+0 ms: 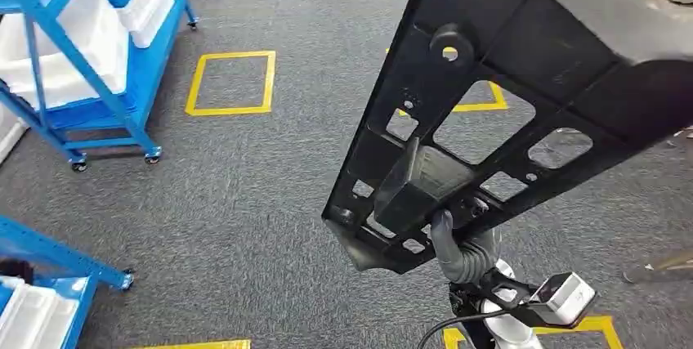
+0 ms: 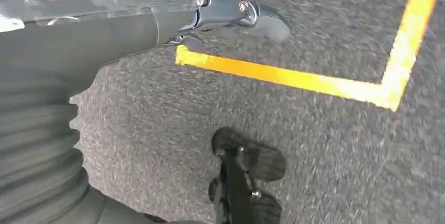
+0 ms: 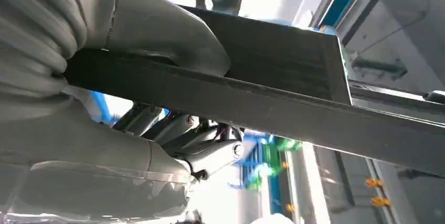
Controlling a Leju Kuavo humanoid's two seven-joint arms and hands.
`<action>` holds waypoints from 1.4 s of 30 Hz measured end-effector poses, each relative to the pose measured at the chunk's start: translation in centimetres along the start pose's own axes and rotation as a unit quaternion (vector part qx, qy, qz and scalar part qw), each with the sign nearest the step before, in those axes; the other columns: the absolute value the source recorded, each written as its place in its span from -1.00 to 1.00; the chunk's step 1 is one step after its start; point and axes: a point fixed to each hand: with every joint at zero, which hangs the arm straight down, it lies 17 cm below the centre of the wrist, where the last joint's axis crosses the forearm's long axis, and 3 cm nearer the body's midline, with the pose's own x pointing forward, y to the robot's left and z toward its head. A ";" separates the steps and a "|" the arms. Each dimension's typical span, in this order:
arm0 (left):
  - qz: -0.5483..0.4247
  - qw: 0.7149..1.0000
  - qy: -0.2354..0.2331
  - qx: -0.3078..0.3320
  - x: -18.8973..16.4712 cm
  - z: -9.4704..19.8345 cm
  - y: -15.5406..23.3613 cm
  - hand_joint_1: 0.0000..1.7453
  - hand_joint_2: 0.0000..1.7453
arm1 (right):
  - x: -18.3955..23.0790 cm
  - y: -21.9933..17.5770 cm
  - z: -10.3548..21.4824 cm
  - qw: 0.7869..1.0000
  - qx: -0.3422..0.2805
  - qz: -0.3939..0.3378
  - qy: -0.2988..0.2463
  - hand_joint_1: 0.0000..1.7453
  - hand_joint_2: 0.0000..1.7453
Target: Take the parts from the cabinet and place them on the table.
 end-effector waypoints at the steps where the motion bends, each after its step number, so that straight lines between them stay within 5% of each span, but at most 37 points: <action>1: -0.001 1.000 0.003 -0.002 -0.1 0.0 -0.2 -1.00 1.00 | 0.4 0.0 -0.1 1.000 0.000 0.006 -0.004 1.00 1.00; 23: -0.021 0.998 0.013 -0.060 -0.8 1.1 -5.0 -1.00 1.00 | 4.6 1.5 0.8 0.997 0.053 0.038 -0.033 1.00 1.00; 42: -0.014 0.998 0.005 -0.059 -0.6 1.1 -5.1 -1.00 1.00 | 4.8 2.7 1.2 0.998 0.063 -0.011 -0.028 1.00 1.00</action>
